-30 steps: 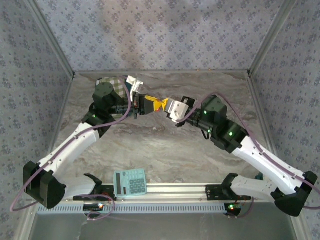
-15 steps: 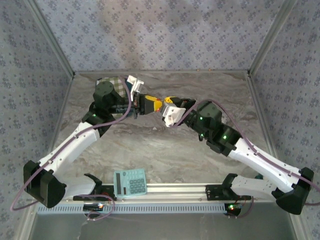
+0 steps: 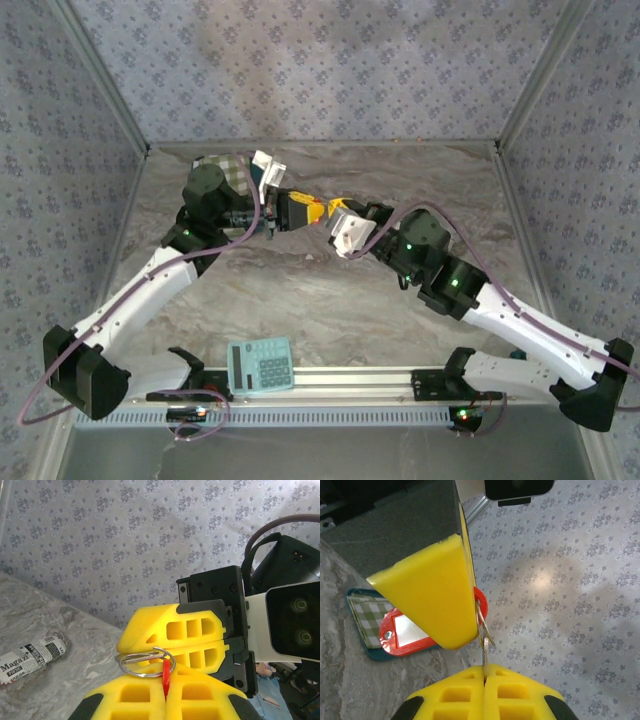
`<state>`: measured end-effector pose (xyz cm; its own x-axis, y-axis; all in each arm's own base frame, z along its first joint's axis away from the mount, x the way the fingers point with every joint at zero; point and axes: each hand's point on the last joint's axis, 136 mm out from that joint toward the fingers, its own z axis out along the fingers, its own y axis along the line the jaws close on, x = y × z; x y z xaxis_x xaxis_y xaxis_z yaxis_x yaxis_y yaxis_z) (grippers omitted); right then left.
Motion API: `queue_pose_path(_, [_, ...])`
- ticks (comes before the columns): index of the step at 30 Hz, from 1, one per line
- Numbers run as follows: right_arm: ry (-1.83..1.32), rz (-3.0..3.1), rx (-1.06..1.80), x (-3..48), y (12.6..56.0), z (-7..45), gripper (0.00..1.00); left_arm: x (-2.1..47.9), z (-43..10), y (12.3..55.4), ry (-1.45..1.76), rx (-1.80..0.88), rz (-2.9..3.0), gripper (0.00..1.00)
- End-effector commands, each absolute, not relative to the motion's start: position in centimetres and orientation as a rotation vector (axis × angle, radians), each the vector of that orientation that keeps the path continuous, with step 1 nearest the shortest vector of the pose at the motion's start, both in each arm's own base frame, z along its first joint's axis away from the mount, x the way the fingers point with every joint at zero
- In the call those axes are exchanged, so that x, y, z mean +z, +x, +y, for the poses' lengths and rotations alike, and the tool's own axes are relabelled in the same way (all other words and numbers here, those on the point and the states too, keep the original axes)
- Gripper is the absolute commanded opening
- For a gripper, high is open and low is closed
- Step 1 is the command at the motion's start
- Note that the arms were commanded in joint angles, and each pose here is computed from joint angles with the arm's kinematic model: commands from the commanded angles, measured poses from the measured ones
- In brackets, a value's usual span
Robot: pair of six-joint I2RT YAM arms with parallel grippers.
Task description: Remove the keys from the keyring
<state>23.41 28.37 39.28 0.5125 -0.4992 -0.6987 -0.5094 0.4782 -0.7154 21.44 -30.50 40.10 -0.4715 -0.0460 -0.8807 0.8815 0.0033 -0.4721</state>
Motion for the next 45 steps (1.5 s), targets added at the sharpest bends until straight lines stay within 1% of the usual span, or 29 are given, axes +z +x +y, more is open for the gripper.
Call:
queue_pose_path(1, [-1.185,0.979,0.182,40.3,19.7,30.9,0.00,40.2,-30.8,22.4,0.837,-1.541,1.525,0.00])
queue_pose_path(10, [-1.148,0.984,0.161,41.3,20.0,31.9,0.00,39.5,-31.2,22.5,0.844,-1.551,1.555,0.00])
queue_pose_path(14, [-1.188,0.973,0.124,40.4,19.8,32.6,0.00,39.6,-31.2,22.4,0.843,-1.555,1.547,0.00])
queue_pose_path(20, [-1.300,0.964,0.075,37.6,19.7,32.9,0.00,40.5,-31.1,22.1,0.840,-1.568,1.512,0.00])
queue_pose_path(23, [-1.282,0.960,0.111,38.4,19.5,32.4,0.00,40.2,-31.2,22.3,0.838,-1.569,1.529,0.00])
queue_pose_path(26, [-1.232,0.954,0.129,40.1,19.9,31.7,0.00,39.5,-31.5,22.4,0.833,-1.562,1.563,0.21])
queue_pose_path(30, [-1.176,0.932,0.125,42.3,20.6,30.9,0.00,38.6,-31.6,22.3,0.840,-1.559,1.590,0.34])
queue_pose_path(32, [-1.156,0.925,0.114,42.9,20.9,30.6,0.00,38.3,-31.6,22.2,0.844,-1.558,1.597,0.35])
queue_pose_path(34, [-1.144,0.922,0.105,43.3,21.1,30.4,0.00,38.3,-31.6,21.9,0.856,-1.558,1.597,0.44])
queue_pose_path(37, [-1.136,0.918,0.100,43.8,21.3,30.3,0.00,38.1,-31.6,21.6,0.871,-1.543,1.596,0.61])
queue_pose_path(42, [-1.113,0.923,0.075,44.4,21.9,29.9,0.00,37.8,-31.5,20.6,0.919,-1.515,1.588,0.76])
queue_pose_path(45, [-1.097,0.931,0.045,44.9,22.5,29.6,0.00,37.5,-31.4,19.9,0.945,-1.492,1.573,0.82])
